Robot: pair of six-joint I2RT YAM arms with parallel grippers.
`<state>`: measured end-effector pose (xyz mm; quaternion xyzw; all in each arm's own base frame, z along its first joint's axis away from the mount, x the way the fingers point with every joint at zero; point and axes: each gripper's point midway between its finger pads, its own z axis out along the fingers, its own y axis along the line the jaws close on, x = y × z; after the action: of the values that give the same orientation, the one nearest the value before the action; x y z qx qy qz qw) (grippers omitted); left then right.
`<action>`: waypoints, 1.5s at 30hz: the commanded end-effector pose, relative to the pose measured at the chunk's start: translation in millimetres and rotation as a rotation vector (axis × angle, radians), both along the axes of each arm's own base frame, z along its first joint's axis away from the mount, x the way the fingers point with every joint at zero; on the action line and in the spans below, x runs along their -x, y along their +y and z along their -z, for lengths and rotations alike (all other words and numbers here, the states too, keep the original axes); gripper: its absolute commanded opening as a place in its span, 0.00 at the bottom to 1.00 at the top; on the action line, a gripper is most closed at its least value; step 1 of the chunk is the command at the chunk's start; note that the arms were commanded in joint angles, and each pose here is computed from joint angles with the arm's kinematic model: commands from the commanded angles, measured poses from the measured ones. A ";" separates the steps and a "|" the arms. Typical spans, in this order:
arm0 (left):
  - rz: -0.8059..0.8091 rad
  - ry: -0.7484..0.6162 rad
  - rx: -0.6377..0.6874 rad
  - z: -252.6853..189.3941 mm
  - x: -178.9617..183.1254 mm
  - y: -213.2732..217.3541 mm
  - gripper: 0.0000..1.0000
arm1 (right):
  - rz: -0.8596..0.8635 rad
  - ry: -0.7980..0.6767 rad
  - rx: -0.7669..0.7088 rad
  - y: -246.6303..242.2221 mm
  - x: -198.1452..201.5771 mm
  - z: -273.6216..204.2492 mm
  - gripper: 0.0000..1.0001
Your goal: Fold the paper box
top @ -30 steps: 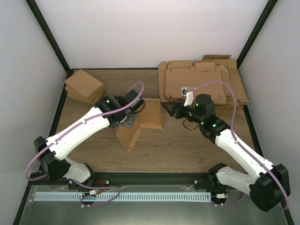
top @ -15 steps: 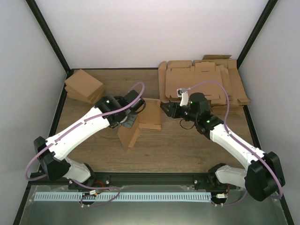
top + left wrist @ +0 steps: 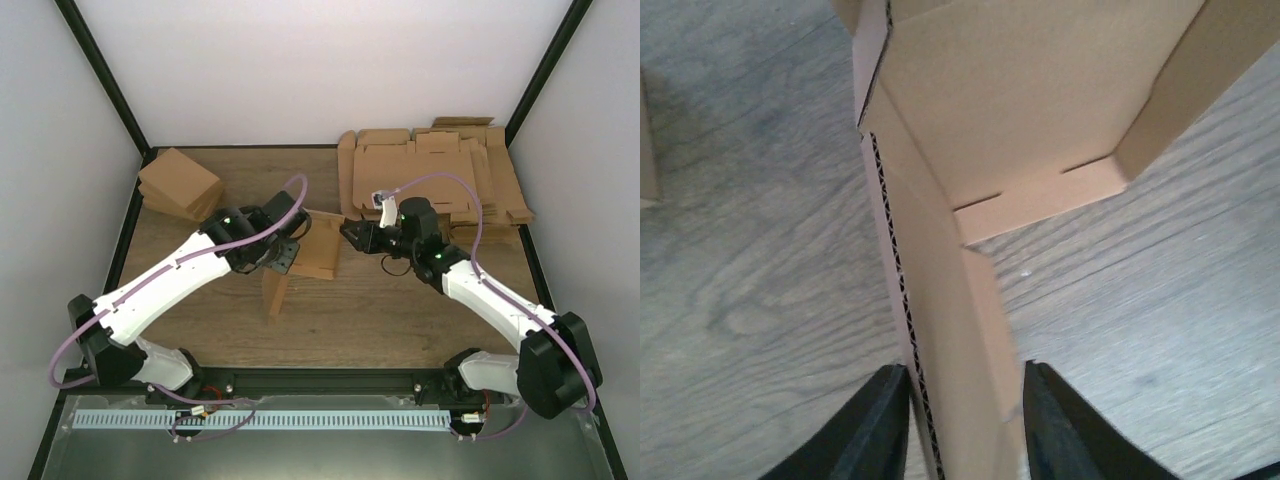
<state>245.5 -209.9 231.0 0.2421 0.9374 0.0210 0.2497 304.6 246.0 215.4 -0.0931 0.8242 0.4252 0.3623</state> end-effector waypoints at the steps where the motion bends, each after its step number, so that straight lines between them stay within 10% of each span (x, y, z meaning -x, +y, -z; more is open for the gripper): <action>1: 0.059 -0.024 0.158 -15.7 4.9 -21.1 0.40 | -0.018 -0.029 -0.002 3.8 -5.8 -10.7 0.41; 11: -0.010 -0.118 0.511 -81.5 -6.3 -9.7 0.70 | -0.043 -0.007 0.009 9.1 -8.6 -0.8 0.41; 20: -0.141 -0.145 0.721 -78.0 -44.0 44.5 0.47 | -0.073 -0.018 0.009 14.1 -9.5 -2.6 0.38; 27: -0.058 0.069 1.022 -42.1 -63.6 37.7 0.48 | -0.088 -0.024 0.020 15.2 -9.5 -2.2 0.39; 45: 0.018 0.219 1.111 2.5 -81.0 10.2 0.48 | -0.146 -0.026 0.014 23.6 -8.5 -2.3 0.39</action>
<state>325.0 -192.5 230.1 0.0667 0.8358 -0.4879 0.2429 310.7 265.7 207.4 -0.1455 0.8195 0.4384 0.3392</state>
